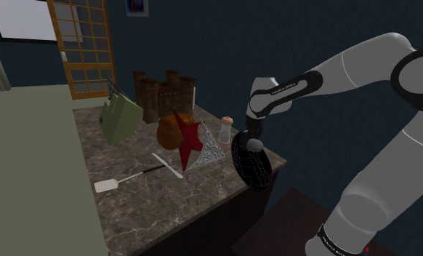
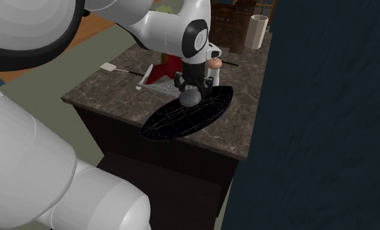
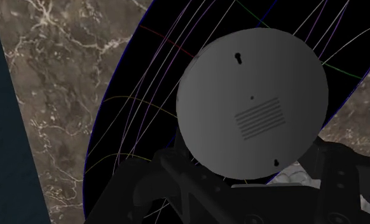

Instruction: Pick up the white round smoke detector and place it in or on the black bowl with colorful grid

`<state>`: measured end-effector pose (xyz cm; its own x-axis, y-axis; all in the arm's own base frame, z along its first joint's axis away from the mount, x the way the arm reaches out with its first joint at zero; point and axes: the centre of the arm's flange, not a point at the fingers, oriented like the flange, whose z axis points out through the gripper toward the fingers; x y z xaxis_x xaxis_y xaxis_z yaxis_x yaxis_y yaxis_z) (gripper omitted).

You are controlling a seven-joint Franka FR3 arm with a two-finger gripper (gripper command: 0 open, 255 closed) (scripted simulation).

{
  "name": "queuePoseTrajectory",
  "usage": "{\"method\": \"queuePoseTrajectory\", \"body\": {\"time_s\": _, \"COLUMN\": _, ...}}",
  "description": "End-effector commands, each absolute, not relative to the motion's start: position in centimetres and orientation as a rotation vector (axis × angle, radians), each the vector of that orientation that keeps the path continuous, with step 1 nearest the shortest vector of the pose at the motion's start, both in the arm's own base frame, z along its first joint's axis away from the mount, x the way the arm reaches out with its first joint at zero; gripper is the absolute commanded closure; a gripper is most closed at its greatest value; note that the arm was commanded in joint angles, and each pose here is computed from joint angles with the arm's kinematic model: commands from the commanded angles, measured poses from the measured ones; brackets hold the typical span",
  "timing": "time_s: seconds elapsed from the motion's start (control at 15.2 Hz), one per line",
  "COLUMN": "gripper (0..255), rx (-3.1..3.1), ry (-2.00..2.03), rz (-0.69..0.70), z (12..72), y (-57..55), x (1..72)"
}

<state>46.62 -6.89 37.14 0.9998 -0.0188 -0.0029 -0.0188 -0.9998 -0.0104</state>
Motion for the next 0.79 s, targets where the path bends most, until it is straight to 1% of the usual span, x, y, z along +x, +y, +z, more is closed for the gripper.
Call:
{"method": "queuePoseTrajectory", "body": {"time_s": 0.0, "gripper": 255, "rx": -3.131, "ry": 0.029, "rz": 0.004, "z": 37.1, "y": -6.9, "x": 46.6}}
{"method": "queuePoseTrajectory", "body": {"time_s": 0.13, "gripper": 255, "rx": -3.131, "ry": 0.029, "rz": 0.004, "z": 37.1, "y": -6.9, "x": 46.6}}
{"method": "queuePoseTrajectory", "body": {"time_s": 0.2, "gripper": 0, "rx": -3.131, "ry": 0.029, "rz": 0.004, "z": 37.1, "y": -6.9, "x": 46.6}}
{"method": "queuePoseTrajectory", "body": {"time_s": 0.53, "gripper": 0, "rx": -3.131, "ry": 0.029, "rz": 0.004, "z": 37.1, "y": -6.9, "x": 46.6}}
{"method": "queuePoseTrajectory", "body": {"time_s": 0.73, "gripper": 0, "rx": -3.131, "ry": 0.029, "rz": 0.004, "z": 41.1, "y": -6.9, "x": 46.6}}
